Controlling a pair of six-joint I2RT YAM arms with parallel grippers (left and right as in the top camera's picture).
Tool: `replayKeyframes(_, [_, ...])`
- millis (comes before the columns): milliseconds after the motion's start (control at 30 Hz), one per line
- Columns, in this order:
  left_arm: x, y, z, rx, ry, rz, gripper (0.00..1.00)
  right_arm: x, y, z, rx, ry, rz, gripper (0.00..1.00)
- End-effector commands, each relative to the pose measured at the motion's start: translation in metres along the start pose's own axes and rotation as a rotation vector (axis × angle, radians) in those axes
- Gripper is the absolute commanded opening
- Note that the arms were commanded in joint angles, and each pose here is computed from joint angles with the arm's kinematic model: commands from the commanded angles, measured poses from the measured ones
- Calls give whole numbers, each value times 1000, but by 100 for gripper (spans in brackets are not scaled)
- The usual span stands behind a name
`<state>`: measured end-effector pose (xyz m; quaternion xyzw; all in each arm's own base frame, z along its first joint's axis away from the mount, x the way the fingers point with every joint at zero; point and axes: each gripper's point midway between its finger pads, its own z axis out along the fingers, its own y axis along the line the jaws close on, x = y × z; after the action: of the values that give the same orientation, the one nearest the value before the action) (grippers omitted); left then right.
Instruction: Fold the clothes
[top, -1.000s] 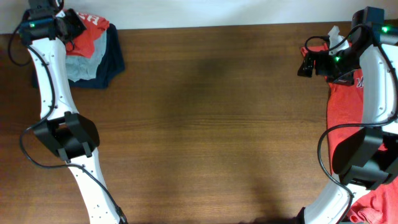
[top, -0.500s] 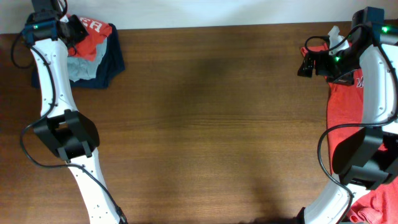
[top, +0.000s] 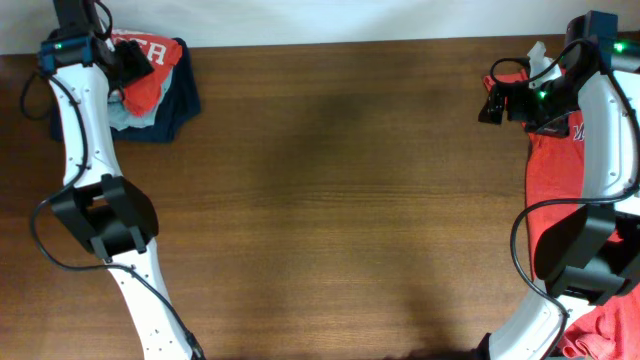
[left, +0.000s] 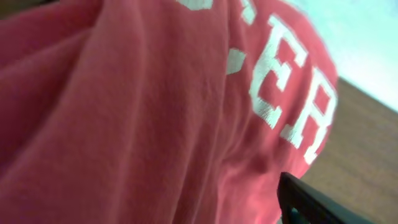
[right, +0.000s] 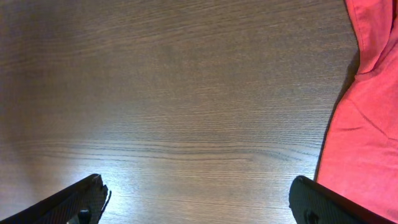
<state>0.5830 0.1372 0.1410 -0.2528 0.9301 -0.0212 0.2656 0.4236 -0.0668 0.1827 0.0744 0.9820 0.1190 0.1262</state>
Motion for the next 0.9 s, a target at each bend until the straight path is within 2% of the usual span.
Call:
replayKeyframes(0, [-18, 10, -46, 13, -52, -16, 85, -4, 2, -13, 9, -36, -18, 99])
replayKeyframes(200, [-21, 23, -97, 4, -75, -38, 86, -4, 2, -13, 9, -36, -18, 99])
replayKeyframes(367, [-21, 19, -116, 26, -84, -38, 87, -4, 2, -13, 9, -36, -18, 99])
replayKeyframes(400, [-22, 17, -117, 39, -85, -37, 84, -4, 2, -13, 9, -36, -18, 98])
replayKeyframes(433, [-23, 15, -117, 51, -89, -36, 57, -4, 2, -13, 9, -36, -18, 99])
replayKeyframes(467, [-25, 11, -117, 70, -96, -35, 23, -4, 2, -13, 9, -36, -18, 99])
replayKeyframes(500, [-27, 8, -115, 86, -100, -33, 11, -4, 2, -13, 9, -36, -18, 99])
replayKeyframes(567, [-31, 0, -110, 133, -111, -26, 1, -4, 2, -13, 9, -36, -18, 99])
replayKeyframes(700, [-32, -9, -94, 209, -95, 7, 1, -4, 2, -13, 9, -36, -18, 99])
replayKeyframes(867, [-27, 4, -62, 225, -47, -23, 0, -4, 2, -13, 9, -36, -18, 99])
